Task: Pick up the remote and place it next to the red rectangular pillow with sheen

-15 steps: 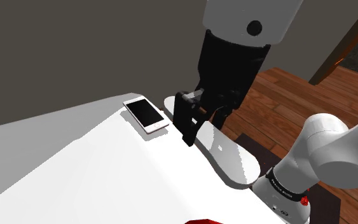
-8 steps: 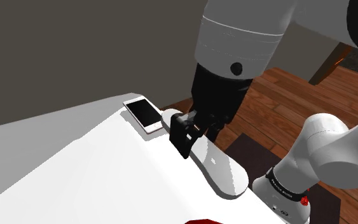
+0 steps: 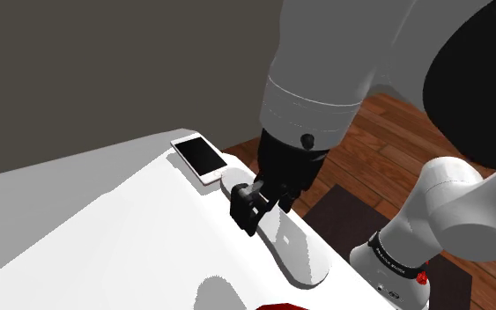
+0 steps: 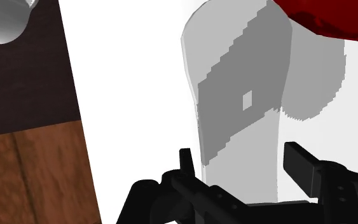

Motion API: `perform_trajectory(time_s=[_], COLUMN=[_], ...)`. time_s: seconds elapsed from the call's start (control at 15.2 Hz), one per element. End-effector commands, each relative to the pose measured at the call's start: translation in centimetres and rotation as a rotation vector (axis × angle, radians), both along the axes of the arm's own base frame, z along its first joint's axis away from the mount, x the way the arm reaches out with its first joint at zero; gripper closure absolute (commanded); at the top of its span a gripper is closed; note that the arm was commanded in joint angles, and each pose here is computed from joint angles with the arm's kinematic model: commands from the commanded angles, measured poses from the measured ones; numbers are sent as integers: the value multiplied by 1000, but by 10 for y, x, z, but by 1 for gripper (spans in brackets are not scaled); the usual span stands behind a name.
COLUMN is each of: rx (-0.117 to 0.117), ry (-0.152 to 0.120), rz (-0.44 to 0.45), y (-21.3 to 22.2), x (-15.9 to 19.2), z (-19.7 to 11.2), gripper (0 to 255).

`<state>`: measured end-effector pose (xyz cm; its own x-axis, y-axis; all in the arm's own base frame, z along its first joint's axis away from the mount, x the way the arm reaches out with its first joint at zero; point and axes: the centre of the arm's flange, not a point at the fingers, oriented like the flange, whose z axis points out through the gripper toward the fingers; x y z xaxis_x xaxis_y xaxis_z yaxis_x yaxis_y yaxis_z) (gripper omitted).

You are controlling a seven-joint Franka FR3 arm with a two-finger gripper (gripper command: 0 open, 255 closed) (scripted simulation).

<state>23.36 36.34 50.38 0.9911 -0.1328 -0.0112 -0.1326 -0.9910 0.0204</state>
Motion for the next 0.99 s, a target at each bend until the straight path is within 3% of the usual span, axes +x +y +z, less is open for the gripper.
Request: perform_trajectory(time_s=[0.0,0.92], rx=[1,1], ry=[-1,-1], rz=[0,0], y=[-1,-1], x=[-1,-1], z=[-10,-81], gripper=[255,255])
